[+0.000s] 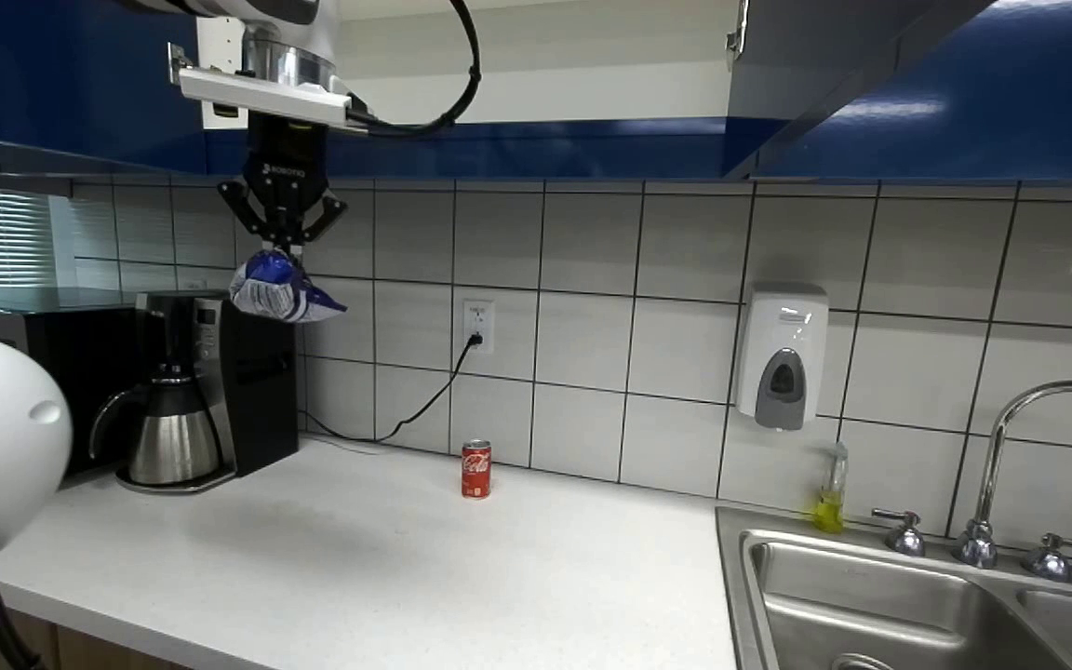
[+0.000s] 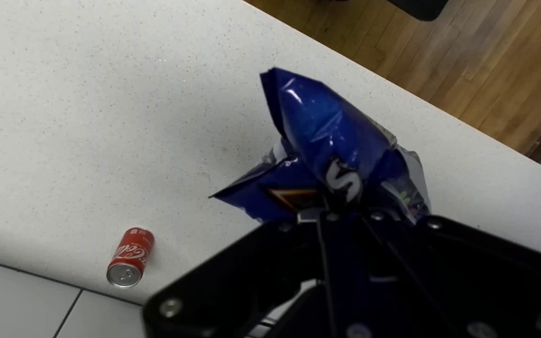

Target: Put the blue packet in the open upper cabinet.

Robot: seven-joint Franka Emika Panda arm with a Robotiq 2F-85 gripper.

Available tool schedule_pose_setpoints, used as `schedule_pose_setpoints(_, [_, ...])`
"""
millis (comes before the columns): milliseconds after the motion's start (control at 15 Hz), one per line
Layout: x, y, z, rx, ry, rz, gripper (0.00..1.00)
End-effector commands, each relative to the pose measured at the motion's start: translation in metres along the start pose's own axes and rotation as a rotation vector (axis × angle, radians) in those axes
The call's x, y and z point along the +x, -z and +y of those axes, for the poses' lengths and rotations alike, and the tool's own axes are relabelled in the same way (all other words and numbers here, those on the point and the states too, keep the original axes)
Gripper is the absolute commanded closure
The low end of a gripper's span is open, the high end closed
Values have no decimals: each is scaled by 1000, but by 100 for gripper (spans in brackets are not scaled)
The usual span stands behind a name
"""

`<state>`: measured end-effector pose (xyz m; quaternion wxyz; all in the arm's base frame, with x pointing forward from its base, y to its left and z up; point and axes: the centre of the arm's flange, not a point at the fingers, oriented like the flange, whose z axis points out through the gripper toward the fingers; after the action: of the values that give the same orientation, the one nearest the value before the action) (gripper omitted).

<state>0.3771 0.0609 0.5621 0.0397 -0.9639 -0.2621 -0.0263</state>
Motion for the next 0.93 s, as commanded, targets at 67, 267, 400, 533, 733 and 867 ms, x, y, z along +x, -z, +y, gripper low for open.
schedule_pose_setpoints(67, [12,40,-13,-14,-14,-19,99])
schedule_pose_setpoints(267, [15,58,-23,-16,-15,-22,99])
schedule_pose_setpoints(400, [15,70,-27,-27,-20,-19,99])
schedule_pose_setpoints(533, [17,84,-29,-44,-24,-14,99])
schedule_pose_setpoints(733, [21,105,-31,-65,-26,0,99])
schedule_pose_setpoints(867, [23,119,-31,-81,-28,7,99])
